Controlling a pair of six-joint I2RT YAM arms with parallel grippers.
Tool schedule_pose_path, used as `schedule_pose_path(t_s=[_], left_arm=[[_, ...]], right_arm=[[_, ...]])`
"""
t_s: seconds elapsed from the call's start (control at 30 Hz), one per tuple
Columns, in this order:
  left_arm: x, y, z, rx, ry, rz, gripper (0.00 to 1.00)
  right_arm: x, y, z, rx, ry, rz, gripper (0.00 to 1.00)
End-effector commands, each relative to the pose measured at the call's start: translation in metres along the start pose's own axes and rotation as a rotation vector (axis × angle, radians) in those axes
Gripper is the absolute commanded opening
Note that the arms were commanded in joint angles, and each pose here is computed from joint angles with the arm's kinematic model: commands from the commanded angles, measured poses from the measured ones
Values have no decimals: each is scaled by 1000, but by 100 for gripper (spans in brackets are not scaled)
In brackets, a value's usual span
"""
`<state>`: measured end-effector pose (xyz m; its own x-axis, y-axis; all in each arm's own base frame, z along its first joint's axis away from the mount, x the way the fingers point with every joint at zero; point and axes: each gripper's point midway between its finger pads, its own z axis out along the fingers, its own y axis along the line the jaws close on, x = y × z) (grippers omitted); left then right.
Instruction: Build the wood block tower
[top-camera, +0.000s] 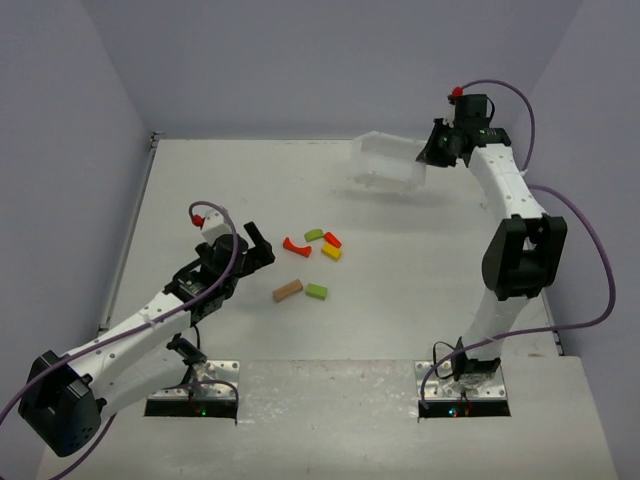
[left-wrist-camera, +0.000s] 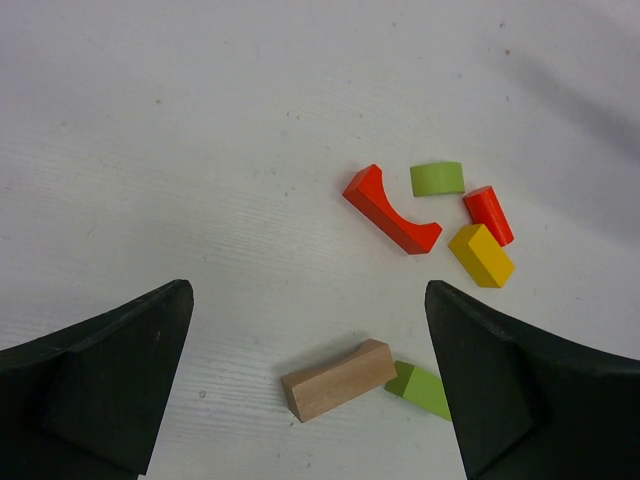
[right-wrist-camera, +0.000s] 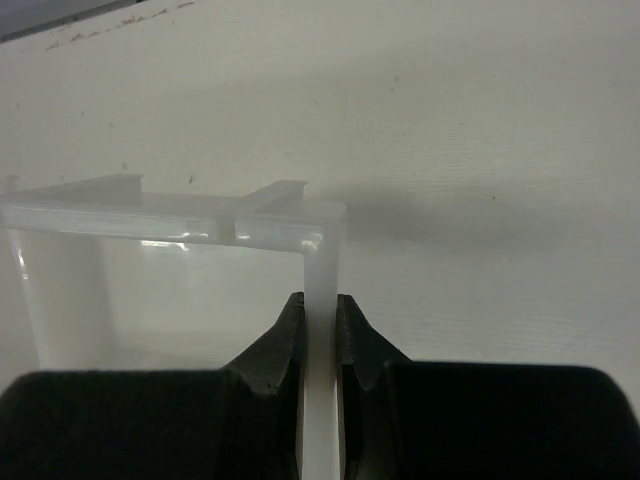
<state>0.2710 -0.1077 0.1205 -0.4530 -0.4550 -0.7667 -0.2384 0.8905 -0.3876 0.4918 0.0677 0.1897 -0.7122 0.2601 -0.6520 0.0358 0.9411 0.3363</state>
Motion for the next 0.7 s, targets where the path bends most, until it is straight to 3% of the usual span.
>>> schedule_pose_path(t_s=[0.0, 0.13, 0.37, 0.6, 0.67], left_arm=[[-19, -13, -6, 40, -47, -25, 100], [-20, -12, -6, 33, -52, -27, 100], [-20, -8, -4, 13, -55, -29, 100], [-15, -7, -1, 5, -39, -41, 100], [-12, -7, 0, 3, -28, -44, 100]], right_arm=[[-1, -4, 22, -13, 32, 250, 0], [-2, -68, 40, 191, -17, 336, 0], [14, -136, 51, 429, -83, 415, 0], [33, -152, 65, 447, -55, 430, 0], [42, -155, 67, 462, -43, 453, 7]])
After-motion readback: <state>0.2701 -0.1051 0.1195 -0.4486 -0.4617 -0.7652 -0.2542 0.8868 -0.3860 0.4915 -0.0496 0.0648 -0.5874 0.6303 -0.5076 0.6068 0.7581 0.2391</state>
